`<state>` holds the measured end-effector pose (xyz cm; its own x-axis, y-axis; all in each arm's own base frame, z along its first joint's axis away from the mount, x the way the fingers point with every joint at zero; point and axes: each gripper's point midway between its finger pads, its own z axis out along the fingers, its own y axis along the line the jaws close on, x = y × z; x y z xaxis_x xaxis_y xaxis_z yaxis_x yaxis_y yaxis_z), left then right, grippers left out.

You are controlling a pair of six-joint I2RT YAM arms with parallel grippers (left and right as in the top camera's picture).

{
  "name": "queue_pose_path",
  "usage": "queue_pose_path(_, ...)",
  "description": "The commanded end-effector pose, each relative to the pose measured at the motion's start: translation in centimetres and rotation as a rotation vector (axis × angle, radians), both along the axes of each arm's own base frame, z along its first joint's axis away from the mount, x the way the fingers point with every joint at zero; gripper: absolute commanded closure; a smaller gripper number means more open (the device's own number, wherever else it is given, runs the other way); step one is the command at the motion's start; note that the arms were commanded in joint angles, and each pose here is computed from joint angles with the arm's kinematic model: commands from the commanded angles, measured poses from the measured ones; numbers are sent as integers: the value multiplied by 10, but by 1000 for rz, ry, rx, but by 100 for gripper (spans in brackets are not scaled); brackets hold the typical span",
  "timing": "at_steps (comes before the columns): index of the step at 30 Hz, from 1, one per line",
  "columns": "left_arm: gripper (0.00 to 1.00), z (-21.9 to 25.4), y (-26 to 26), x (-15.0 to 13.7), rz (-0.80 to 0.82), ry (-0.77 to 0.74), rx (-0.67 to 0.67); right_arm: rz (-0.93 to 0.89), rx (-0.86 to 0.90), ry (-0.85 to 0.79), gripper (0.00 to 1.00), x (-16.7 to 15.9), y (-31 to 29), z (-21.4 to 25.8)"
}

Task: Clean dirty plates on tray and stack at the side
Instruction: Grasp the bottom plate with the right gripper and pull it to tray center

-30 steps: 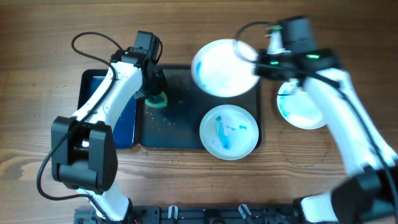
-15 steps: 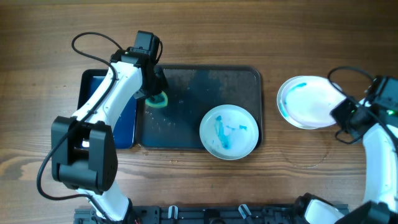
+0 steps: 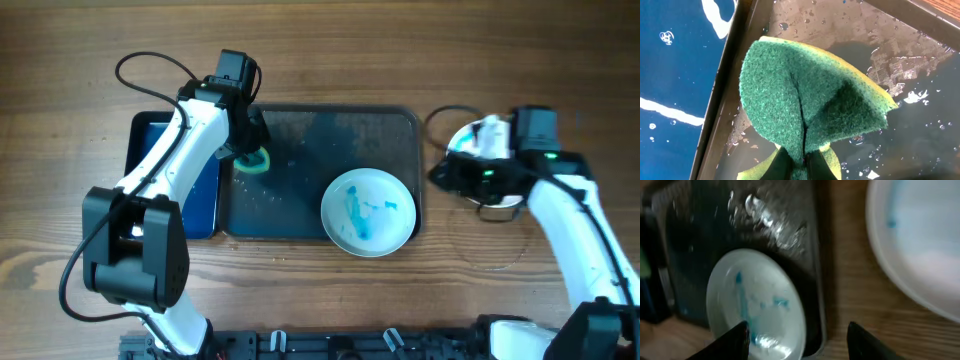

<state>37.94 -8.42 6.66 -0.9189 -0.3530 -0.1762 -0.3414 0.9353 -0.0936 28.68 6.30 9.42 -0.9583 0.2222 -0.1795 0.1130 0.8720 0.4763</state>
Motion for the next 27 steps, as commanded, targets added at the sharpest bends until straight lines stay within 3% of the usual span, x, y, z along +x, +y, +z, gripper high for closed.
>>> queue_pose_path(1, 96, 10, 0, 5, 18, -28, -21, 32, -37, 64, 41, -10, 23, -5)
queue_pose_path(4, 96, 10, 0, 4, 18, -27, -21, 31, -139, 145, 43, -18, 28, -29)
queue_pose_path(9, 96, 10, 0, 5, 18, -28, -21, 159, -131, 279, 52, -32, 45, -72)
queue_pose_path(12, 96, 10, 0, 4, 18, -27, -21, 190, -114, 306, 69, -33, 54, -85)
queue_pose_path(15, 96, 10, 0, 4, 18, -27, -21, 193, -79, 275, 94, -26, 61, -83)
queue_pose_path(18, 96, 10, 0, 5, 18, -28, -21, 189, 2, 167, 96, 6, 79, -61)
queue_pose_path(22, 96, 10, 0, 5, 18, -28, -21, -39, -40, 79, 96, 52, 82, -51)
queue_pose_path(27, 96, 10, -1, 4, 17, -28, -21, -87, -81, 81, 96, 49, 129, -72)
